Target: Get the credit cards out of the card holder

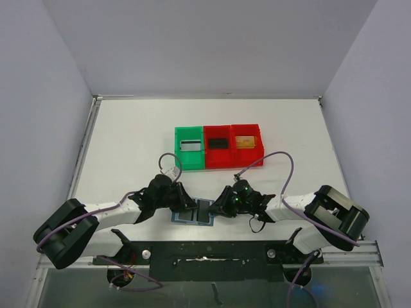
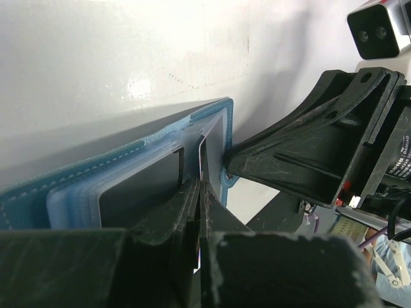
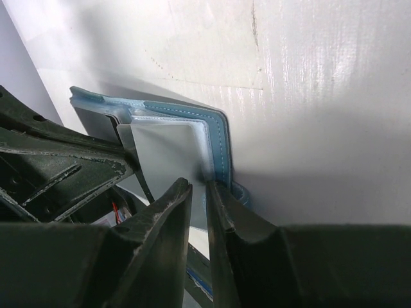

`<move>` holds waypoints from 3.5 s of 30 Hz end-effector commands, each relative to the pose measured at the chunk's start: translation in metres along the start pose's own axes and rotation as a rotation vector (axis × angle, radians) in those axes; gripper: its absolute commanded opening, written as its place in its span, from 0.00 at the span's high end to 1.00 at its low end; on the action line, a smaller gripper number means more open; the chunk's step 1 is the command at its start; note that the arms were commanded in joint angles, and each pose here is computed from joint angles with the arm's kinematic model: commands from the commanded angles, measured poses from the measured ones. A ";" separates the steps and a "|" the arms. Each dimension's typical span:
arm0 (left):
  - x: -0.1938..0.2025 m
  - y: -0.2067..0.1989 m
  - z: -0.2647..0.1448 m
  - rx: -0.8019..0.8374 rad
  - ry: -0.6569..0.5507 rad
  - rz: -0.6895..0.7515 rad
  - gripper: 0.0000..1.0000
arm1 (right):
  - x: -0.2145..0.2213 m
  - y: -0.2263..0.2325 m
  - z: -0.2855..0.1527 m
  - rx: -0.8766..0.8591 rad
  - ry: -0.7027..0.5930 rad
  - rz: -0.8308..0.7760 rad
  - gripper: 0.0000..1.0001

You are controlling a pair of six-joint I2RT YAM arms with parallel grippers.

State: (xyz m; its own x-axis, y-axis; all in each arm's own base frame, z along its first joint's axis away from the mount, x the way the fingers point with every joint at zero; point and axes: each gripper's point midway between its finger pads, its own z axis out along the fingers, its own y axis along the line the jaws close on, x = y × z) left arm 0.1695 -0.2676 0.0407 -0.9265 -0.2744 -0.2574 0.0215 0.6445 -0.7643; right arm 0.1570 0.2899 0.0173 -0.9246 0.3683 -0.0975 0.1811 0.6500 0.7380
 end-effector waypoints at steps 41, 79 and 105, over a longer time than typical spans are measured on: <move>0.001 -0.010 -0.013 0.120 0.037 -0.034 0.87 | 0.008 0.002 0.020 0.073 0.068 -0.114 0.71; -0.006 -0.005 -0.022 0.072 0.005 0.020 1.00 | -0.016 0.052 0.018 -0.122 -0.131 -0.002 0.59; -0.029 0.000 -0.033 0.018 -0.111 0.018 1.00 | -0.019 0.047 -0.005 -0.061 -0.119 -0.144 0.63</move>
State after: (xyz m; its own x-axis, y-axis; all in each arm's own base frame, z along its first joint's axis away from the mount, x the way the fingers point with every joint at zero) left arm 0.1695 -0.2342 0.0545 -0.9117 -0.3166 -0.2617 -0.0094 0.6531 -0.7572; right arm 0.1834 0.3200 0.0419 -0.8910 0.3936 -0.2262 0.1071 0.6665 0.7378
